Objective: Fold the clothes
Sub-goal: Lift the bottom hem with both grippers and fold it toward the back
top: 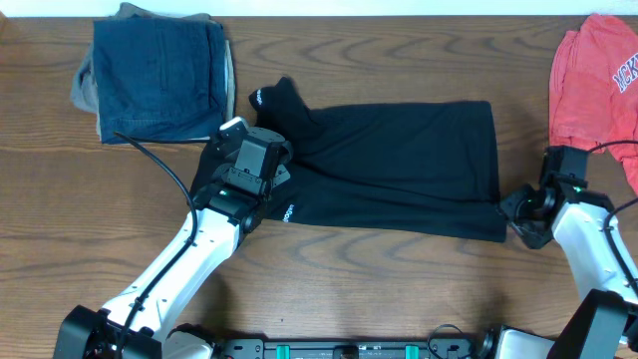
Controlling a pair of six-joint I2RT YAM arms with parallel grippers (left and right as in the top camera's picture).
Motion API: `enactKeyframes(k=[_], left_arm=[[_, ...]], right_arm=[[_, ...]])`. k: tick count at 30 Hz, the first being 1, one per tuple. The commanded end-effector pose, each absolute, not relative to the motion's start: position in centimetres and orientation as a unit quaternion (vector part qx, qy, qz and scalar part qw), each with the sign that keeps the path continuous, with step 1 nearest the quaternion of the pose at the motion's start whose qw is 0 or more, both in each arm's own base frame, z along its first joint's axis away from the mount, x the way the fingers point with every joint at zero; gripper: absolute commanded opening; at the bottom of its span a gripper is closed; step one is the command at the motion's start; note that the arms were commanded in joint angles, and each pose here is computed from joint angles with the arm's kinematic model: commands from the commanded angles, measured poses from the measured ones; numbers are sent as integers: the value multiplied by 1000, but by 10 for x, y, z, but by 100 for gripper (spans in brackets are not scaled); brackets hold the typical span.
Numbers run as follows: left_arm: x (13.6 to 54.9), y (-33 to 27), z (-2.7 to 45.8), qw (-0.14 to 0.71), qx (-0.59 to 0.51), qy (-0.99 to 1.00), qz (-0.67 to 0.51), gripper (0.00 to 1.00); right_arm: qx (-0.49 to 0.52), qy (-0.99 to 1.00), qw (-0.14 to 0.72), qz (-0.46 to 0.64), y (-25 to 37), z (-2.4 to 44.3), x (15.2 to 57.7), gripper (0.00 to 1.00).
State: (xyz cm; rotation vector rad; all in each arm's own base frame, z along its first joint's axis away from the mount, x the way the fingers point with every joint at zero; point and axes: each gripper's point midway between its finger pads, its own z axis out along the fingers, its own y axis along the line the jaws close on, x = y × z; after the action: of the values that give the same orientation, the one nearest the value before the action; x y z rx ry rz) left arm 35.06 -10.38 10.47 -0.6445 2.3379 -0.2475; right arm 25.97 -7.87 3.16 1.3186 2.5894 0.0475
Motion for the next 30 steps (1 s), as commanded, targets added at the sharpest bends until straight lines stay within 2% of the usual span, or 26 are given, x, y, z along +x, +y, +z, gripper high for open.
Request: enactKeyframes(k=[1, 6, 8, 12, 16, 22, 26, 30], left_arm=[[353, -101, 108, 353, -247, 898, -86, 6], [353, -101, 108, 352, -247, 899, -85, 6], [352, -100, 107, 350, -247, 900, -83, 6], [351, -100, 106, 348, -247, 901, -81, 6], [351, -100, 106, 348, -247, 901, -81, 6], [350, -100, 106, 347, -246, 901, -82, 6], [346, -114, 112, 335, -214, 910, -115, 6], [344, -117, 131, 354, -194, 905, -132, 6]], right_arm=[[395, 907, 137, 40, -75, 36, 274, 56], [376, 914, 143, 55, -70, 37, 280, 57], [376, 914, 138, 54, -70, 34, 280, 54], [378, 917, 116, 53, -68, 23, 275, 44], [380, 919, 96, 51, -67, 13, 271, 30], [379, 918, 103, 52, -69, 16, 276, 18], [376, 920, 100, 47, -71, 25, 278, 3], [377, 920, 100, 38, -76, 42, 284, 1]])
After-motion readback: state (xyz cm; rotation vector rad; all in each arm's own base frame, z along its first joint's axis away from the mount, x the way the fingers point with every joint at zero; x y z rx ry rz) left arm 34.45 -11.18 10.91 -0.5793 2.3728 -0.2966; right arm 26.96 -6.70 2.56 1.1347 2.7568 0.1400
